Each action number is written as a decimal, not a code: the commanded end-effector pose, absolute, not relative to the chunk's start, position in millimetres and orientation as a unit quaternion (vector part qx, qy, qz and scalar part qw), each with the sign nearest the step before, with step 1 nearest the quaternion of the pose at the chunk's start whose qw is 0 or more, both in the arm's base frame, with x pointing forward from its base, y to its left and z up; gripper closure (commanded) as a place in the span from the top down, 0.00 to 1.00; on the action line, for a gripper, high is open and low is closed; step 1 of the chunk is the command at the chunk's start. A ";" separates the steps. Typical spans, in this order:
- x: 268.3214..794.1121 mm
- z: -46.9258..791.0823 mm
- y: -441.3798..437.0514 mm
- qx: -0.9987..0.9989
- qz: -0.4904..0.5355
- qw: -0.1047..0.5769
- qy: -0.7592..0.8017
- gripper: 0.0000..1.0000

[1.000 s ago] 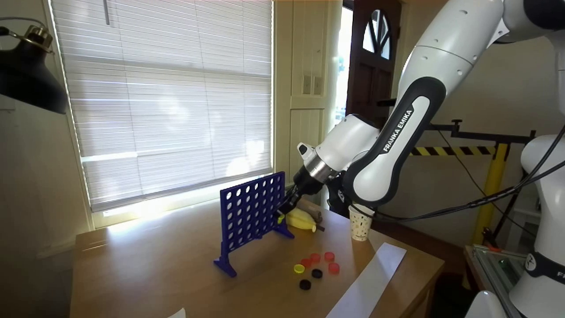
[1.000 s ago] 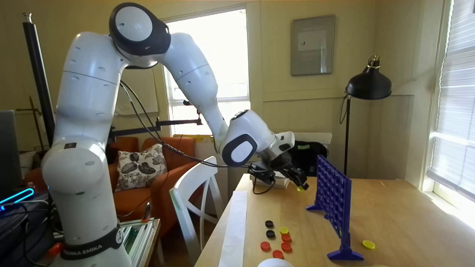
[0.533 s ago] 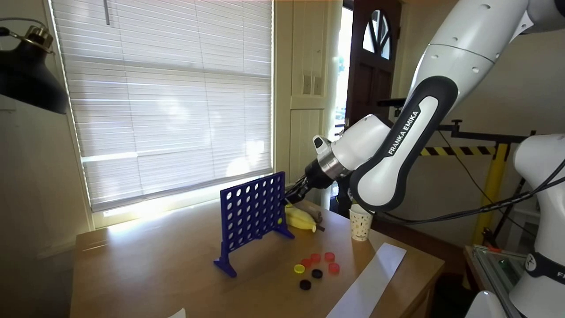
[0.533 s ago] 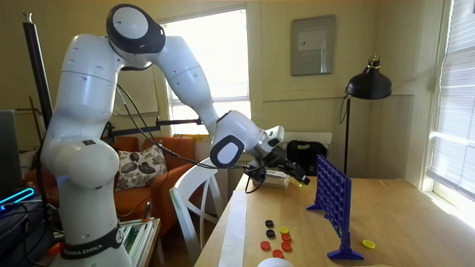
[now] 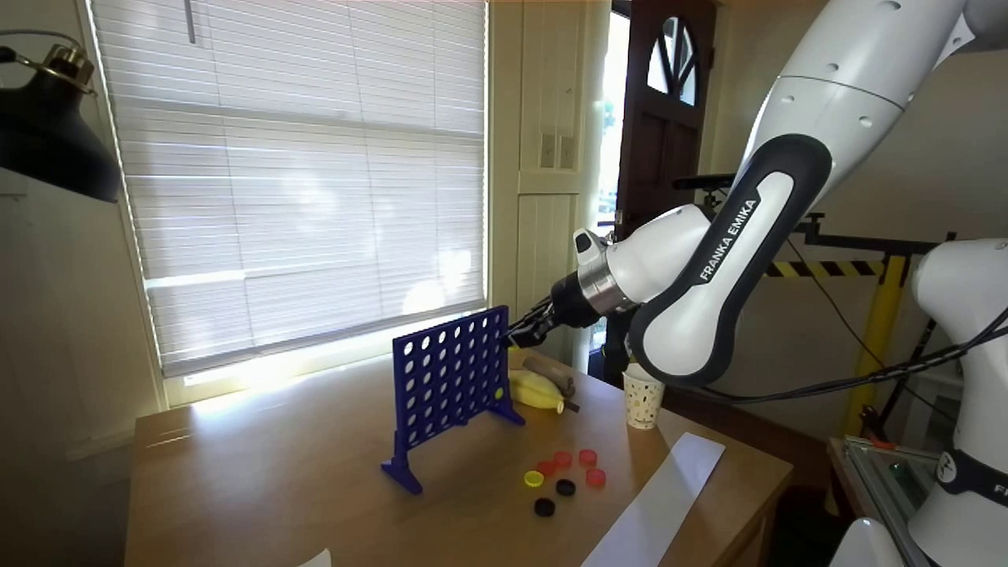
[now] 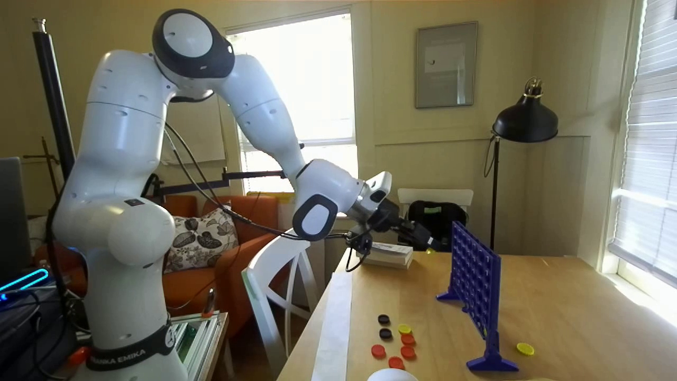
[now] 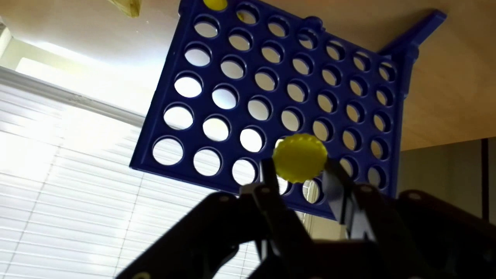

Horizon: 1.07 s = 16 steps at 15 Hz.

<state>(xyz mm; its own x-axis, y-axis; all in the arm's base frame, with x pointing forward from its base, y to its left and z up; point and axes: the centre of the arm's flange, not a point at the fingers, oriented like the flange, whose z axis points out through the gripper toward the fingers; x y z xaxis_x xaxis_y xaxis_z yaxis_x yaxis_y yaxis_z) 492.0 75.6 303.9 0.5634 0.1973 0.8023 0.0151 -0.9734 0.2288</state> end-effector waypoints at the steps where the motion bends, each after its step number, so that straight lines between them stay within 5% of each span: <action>1: 487.6 314.8 67.6 0.868 0.483 0.110 0.047 0.10; 16: 505.9 329.8 25.4 0.834 0.538 0.117 0.028 0.10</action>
